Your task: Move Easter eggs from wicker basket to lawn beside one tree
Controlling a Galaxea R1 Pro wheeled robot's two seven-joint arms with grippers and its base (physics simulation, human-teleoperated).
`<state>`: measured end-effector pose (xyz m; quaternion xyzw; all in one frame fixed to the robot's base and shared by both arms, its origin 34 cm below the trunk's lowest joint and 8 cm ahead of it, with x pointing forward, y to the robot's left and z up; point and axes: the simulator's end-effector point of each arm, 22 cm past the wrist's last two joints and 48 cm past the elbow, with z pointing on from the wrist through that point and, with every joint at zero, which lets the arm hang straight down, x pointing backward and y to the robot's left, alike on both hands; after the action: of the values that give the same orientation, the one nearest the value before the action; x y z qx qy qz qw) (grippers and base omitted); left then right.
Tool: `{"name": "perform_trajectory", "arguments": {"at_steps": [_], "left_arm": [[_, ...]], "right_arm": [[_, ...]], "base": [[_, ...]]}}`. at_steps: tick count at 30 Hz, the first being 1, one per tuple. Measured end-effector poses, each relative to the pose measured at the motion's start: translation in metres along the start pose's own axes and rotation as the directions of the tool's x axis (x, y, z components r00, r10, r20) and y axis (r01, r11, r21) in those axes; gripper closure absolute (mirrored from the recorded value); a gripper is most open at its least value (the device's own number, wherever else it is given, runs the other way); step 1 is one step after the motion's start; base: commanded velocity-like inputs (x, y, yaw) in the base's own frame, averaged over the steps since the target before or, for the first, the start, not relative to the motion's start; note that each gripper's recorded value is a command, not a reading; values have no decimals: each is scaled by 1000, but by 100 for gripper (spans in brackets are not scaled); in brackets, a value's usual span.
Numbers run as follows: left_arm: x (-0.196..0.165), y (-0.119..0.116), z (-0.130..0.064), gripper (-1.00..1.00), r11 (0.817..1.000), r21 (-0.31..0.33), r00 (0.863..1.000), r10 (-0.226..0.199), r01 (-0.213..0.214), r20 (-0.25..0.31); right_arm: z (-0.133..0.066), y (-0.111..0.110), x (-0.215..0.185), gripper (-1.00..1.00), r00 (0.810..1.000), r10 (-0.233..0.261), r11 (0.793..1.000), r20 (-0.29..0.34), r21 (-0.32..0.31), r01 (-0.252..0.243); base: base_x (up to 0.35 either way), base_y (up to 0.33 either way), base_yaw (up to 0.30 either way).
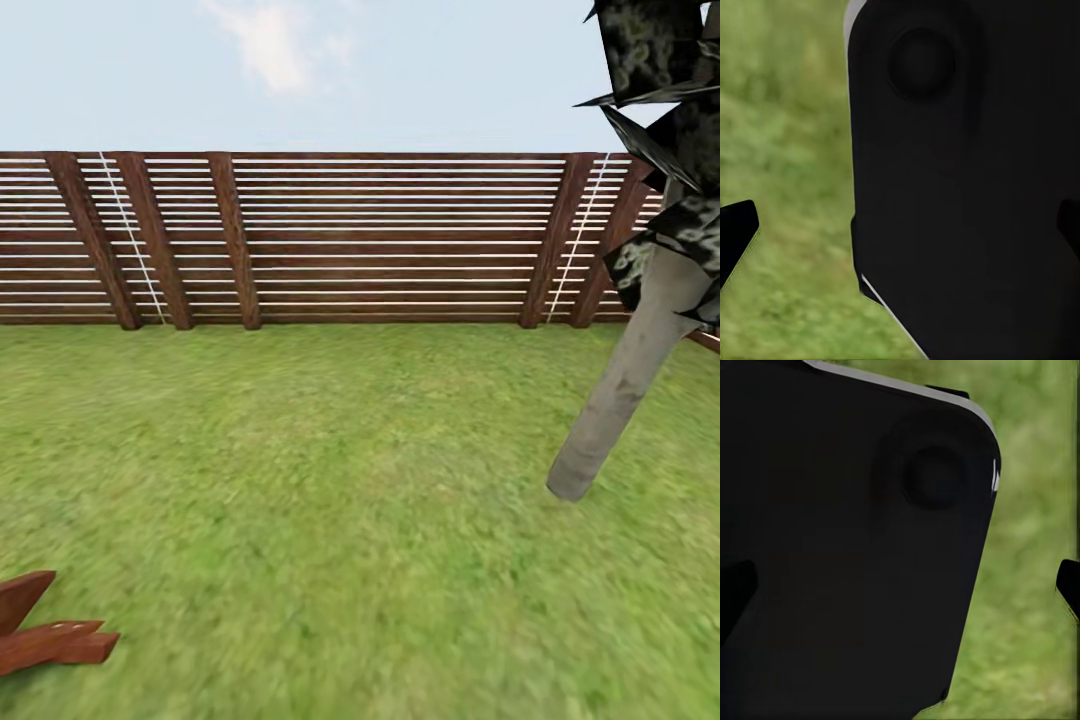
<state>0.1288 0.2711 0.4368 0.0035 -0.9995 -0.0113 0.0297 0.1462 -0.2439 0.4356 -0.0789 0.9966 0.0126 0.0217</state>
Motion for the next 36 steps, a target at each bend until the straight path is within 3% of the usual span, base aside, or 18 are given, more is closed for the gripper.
{"name": "perform_trajectory", "arguments": {"at_steps": [36], "left_arm": [[0,1,0,-100,1000,-1,1000,0,0,0]], "right_arm": [[0,0,0,-100,1000,0,1000,0,0,0]], "base": [[322,0,0]]}}
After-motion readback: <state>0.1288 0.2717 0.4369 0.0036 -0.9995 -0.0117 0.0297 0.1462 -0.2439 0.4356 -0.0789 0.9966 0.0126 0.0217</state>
